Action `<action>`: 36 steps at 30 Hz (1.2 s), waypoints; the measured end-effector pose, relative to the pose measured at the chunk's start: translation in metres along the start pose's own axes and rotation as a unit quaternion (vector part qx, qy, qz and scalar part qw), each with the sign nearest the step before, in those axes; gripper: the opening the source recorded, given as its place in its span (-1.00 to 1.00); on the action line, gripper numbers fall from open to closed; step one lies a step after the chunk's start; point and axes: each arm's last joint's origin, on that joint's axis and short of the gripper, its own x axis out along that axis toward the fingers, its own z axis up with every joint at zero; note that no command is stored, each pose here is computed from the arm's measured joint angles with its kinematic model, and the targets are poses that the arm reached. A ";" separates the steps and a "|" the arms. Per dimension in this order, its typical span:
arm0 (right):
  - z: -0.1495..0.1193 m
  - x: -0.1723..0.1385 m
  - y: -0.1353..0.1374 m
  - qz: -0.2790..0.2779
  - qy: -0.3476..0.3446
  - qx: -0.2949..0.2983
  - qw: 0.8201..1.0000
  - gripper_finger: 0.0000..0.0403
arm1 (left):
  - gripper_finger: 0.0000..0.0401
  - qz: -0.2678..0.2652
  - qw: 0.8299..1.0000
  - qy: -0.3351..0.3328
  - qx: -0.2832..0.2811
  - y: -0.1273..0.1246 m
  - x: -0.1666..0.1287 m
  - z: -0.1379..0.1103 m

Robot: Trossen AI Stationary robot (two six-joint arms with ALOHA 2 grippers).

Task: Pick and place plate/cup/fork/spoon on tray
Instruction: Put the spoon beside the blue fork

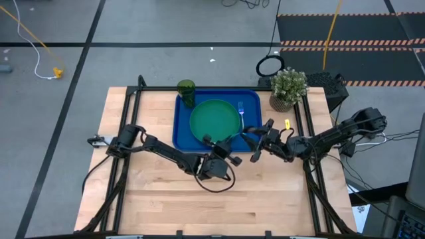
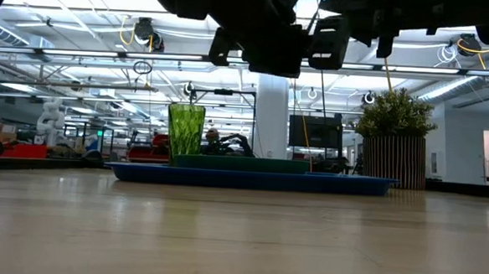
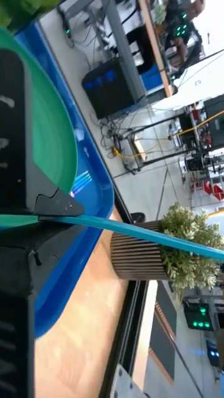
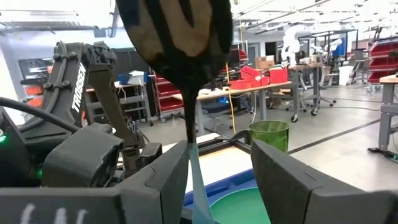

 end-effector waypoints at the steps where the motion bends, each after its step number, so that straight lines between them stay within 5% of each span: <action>1: 0.000 0.000 -0.001 -0.001 0.000 0.000 1.000 -0.16 | -0.96 0.003 1.000 0.000 0.005 0.001 0.002 0.000; 10: 0.004 0.005 -0.006 -0.002 -0.017 0.009 1.000 -0.21 | -0.95 0.009 0.998 0.005 0.056 0.004 0.009 -0.001; 30: 0.002 0.005 -0.006 -0.004 -0.011 0.015 1.000 -0.94 | -0.95 0.030 0.998 0.004 0.055 0.007 0.013 0.000; 36: 0.002 0.005 -0.007 -0.006 -0.011 0.015 1.000 -0.96 | -0.92 0.010 0.998 0.006 0.058 0.006 0.013 0.000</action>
